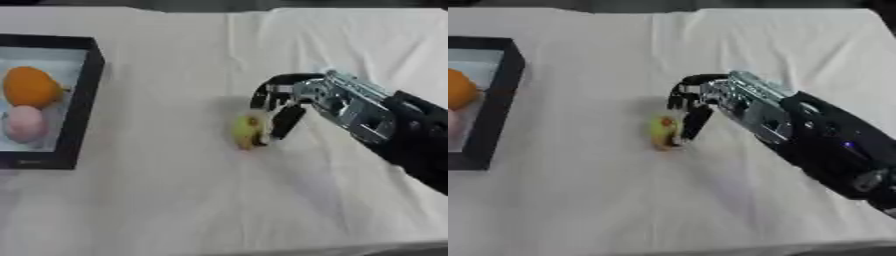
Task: Pick up the objects with one hand, pass them to the other hand, and then place them into the box on the other side of the table.
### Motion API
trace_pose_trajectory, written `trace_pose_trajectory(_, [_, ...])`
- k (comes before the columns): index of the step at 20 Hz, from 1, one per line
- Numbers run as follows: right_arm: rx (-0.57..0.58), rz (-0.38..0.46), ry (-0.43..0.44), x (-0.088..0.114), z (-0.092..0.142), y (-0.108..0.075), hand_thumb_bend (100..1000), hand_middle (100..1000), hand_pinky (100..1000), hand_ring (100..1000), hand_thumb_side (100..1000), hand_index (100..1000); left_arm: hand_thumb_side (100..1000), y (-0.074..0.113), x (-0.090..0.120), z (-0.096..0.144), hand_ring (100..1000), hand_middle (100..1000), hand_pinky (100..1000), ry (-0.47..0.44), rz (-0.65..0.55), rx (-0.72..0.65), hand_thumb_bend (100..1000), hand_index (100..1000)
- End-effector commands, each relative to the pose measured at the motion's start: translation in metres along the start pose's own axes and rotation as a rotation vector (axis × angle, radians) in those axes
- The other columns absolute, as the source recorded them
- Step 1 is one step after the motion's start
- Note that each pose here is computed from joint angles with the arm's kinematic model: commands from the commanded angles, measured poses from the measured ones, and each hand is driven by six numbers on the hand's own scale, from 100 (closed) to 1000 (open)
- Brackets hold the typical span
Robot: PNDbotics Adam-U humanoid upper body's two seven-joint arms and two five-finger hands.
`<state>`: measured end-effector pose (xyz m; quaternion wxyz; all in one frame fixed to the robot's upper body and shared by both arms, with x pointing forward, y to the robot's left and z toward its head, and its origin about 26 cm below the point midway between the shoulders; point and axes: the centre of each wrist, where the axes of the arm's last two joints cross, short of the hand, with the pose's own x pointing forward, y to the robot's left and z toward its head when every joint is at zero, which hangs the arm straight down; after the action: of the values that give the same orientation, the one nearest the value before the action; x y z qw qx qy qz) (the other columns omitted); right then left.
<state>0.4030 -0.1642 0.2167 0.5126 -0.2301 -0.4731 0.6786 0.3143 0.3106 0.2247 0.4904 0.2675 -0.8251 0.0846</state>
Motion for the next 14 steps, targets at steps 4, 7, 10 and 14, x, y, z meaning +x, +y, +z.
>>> trace_pose_trajectory(4, [-0.019,0.007,-0.002,0.0005,0.0003,-0.0049,519,786,843,808,263,810,580,0.0023,0.01,-0.0036,753,770,672,-0.035,0.011,0.008,468,827])
trace_pose_trajectory(7, [-0.021,0.005,-0.002,0.0004,-0.0002,-0.0044,469,763,843,803,206,782,581,0.0023,0.0102,-0.0037,752,768,673,-0.036,0.013,0.01,466,825])
trace_pose_trajectory(10, [-0.024,-0.006,0.0,0.0002,-0.0002,-0.0039,359,725,844,796,127,740,581,0.0023,0.0098,-0.0036,752,767,673,-0.034,0.013,0.012,464,824])
trace_pose_trajectory(14, [-0.025,-0.029,-0.01,0.0014,0.0007,-0.0044,209,696,846,790,100,707,581,0.0026,0.0096,-0.0037,752,764,674,-0.032,0.013,0.014,461,821])
